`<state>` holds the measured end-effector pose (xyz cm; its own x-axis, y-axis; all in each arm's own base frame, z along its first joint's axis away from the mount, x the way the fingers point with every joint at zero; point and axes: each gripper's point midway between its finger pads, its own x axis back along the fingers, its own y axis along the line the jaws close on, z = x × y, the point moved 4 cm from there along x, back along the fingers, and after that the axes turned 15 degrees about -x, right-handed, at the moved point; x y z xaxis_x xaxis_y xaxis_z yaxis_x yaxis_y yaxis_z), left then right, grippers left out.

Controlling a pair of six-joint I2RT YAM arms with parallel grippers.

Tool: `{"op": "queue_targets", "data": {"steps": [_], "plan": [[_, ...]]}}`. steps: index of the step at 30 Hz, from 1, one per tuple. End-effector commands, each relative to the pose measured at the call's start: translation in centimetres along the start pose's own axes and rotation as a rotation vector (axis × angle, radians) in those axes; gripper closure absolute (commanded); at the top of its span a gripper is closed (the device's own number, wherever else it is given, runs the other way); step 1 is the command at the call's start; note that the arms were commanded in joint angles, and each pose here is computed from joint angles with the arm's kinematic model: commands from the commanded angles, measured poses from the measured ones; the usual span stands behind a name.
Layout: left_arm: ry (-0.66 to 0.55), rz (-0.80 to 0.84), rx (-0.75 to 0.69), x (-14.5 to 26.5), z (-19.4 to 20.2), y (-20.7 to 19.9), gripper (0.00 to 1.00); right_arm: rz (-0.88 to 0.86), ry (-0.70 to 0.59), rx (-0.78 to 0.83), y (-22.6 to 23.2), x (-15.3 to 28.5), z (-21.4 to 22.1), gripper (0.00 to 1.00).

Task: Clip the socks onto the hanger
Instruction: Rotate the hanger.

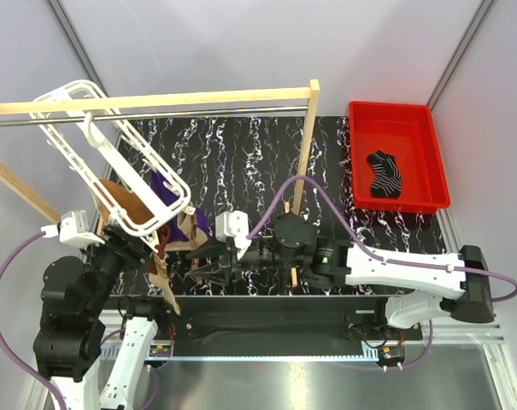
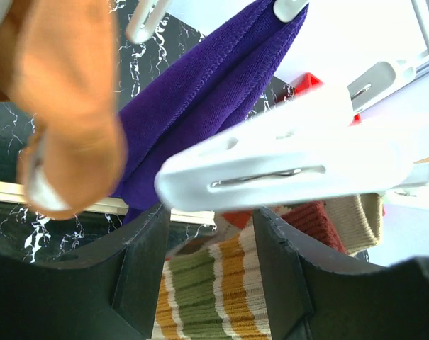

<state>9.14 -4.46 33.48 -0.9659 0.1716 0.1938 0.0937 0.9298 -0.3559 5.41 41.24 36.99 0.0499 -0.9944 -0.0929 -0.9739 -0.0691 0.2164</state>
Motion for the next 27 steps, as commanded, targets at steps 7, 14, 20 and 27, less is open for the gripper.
{"op": "queue_targets", "data": {"steps": [7, 14, 20, 27], "plan": [[-0.06, 0.087, -0.009, 0.9, -1.7, -1.6, 0.46, -0.037, -0.125, -0.094, -0.6, -4.8, 1.1, 0.38], [-0.06, 0.105, -0.002, 0.9, -1.7, -1.8, 0.46, 0.166, -0.171, -0.176, -4.1, -6.8, 3.1, 0.48], [-0.06, 0.119, -0.019, 1.8, -1.4, -2.0, 0.46, 0.553, -0.278, -0.181, -9.3, -4.4, 2.9, 1.0], [-0.126, 0.054, -0.03, 3.5, -0.9, -0.8, 0.49, 0.879, -0.269, 0.034, -14.5, 0.4, 1.2, 1.0]]}}
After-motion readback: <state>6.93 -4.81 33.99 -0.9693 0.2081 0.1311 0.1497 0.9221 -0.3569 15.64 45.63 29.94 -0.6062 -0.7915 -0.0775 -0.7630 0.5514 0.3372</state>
